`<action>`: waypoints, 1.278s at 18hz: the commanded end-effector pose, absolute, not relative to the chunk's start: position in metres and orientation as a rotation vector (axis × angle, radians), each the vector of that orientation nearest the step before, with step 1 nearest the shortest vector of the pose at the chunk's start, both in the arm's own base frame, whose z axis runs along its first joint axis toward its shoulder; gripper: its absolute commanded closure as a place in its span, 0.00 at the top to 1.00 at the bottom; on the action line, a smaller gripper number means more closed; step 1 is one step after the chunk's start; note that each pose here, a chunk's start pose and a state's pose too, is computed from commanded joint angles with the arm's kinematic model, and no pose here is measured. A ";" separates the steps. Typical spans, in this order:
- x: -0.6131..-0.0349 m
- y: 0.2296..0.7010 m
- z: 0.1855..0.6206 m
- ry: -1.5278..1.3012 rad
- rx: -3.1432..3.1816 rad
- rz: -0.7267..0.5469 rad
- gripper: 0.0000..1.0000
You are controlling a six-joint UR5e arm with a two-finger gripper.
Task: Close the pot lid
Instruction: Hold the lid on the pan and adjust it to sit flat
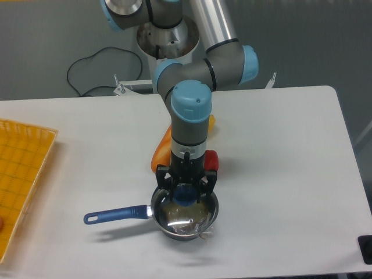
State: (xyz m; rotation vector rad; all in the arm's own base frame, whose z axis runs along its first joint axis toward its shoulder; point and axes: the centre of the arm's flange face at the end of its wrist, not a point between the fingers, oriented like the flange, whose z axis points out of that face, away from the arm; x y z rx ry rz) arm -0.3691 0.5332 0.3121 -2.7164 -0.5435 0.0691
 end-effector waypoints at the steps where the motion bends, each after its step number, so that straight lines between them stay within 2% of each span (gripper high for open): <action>1: -0.370 0.534 0.311 -0.541 -2.709 0.077 0.30; 23: -0.368 0.525 0.300 -0.508 -2.730 0.073 0.29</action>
